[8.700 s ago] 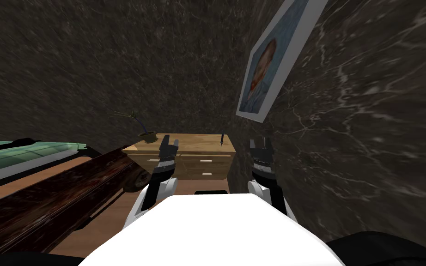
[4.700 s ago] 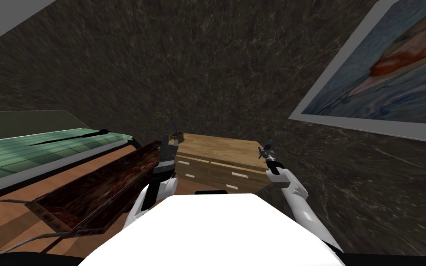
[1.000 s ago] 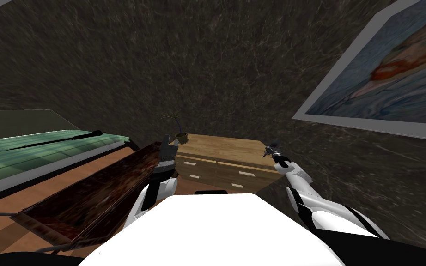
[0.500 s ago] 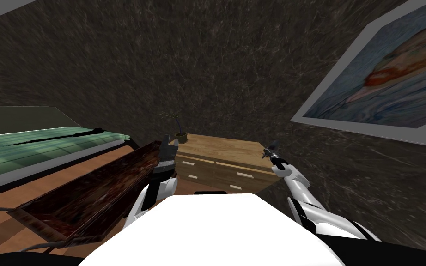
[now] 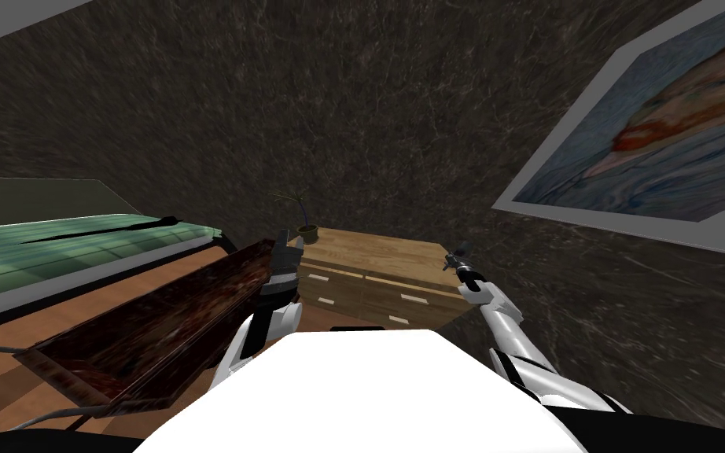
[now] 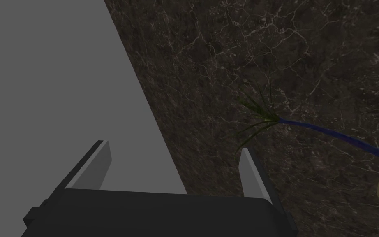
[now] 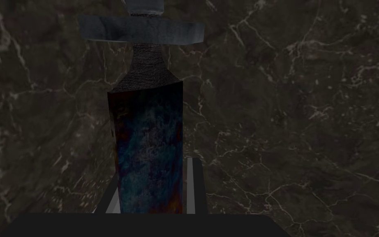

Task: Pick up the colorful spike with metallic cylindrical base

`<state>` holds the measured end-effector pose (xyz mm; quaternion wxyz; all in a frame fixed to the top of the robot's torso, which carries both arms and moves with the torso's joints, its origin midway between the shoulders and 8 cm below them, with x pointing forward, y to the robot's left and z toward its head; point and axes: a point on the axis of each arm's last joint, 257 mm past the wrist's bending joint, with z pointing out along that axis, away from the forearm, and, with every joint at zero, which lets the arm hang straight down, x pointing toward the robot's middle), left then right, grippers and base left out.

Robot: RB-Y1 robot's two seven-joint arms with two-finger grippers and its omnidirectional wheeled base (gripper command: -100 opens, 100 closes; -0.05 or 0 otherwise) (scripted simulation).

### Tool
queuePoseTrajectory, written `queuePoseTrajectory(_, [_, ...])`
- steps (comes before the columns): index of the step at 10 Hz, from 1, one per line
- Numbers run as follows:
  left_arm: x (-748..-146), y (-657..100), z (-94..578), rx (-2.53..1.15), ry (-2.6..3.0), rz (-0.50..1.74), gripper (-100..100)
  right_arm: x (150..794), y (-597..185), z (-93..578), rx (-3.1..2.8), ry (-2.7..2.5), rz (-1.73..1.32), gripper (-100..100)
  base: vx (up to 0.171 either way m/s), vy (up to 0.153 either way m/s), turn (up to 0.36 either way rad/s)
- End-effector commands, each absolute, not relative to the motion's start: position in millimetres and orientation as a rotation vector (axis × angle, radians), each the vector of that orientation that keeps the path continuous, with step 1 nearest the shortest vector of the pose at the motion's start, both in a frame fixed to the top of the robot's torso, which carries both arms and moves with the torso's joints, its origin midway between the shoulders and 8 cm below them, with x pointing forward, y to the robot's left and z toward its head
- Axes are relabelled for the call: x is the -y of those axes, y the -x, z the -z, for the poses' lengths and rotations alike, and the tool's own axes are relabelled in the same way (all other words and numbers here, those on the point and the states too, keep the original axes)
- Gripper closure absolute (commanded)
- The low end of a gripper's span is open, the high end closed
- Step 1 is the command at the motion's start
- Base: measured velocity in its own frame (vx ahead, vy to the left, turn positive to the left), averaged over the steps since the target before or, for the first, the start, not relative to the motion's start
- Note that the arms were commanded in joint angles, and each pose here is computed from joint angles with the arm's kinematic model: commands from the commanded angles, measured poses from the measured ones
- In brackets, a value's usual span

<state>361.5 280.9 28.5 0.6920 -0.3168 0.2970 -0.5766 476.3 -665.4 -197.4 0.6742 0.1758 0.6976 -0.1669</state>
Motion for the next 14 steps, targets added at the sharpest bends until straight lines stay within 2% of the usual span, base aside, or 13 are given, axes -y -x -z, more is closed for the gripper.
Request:
queuePoseTrajectory(1, [-280.9, -361.5, -28.5, -0.664, 0.708, 1.288, 0, 661.0, -471.0, 200.2, -1.576, -0.402, 0.38, 100, -0.005, -0.044, 0.024])
queuePoseTrajectory(3, [-280.9, -361.5, -28.5, -0.664, 0.708, 1.288, 0, 655.0, -476.6, 185.8, -1.551, -0.382, 0.373, 100, -0.002, -0.014, -0.008])
queuePoseTrajectory(4, [-280.9, -361.5, -28.5, -0.664, 0.708, 1.288, 0, 652.6, -462.7, 207.6, -1.587, -0.416, 0.387, 100, 0.002, -0.037, 0.029])
queuePoseTrajectory(6, [-280.9, -361.5, -28.5, -0.664, 0.708, 1.288, 0, 643.3, -471.0, 185.9, -1.549, -0.386, 0.375, 100, -0.001, -0.038, 0.009])
queuePoseTrajectory(7, [-280.9, -361.5, -28.5, -0.664, 0.708, 1.288, 0, 641.8, -456.1, 208.1, -1.587, -0.424, 0.39, 100, 0.0, -0.045, 0.027])
queuePoseTrajectory(9, [-280.9, -361.5, -28.5, -0.664, 0.708, 1.288, 0, 631.8, -464.5, 184.9, -1.546, -0.393, 0.378, 100, -0.003, -0.034, 0.003])
queuePoseTrajectory(10, [-280.9, -361.5, -28.5, -0.664, 0.708, 1.288, 0, 632.1, -447.6, 210.0, -1.589, -0.437, 0.396, 100, 0.004, -0.047, 0.034])
queuePoseTrajectory(12, [-280.9, -361.5, -28.5, -0.664, 0.708, 1.288, 0, 620.5, -457.0, 182.9, -1.541, -0.402, 0.38, 100, 0.0, -0.034, 0.001])
queuePoseTrajectory(13, [-280.9, -361.5, -28.5, -0.664, 0.708, 1.288, 0, 619.5, -441.2, 203.1, -1.576, -0.443, 0.396, 100, -0.001, -0.047, 0.042])
queuePoseTrajectory(14, [-280.9, -361.5, -28.5, -0.664, 0.708, 1.288, 0, 613.5, -445.7, 189.1, -1.552, -0.426, 0.388, 100, -0.007, -0.051, 0.009])
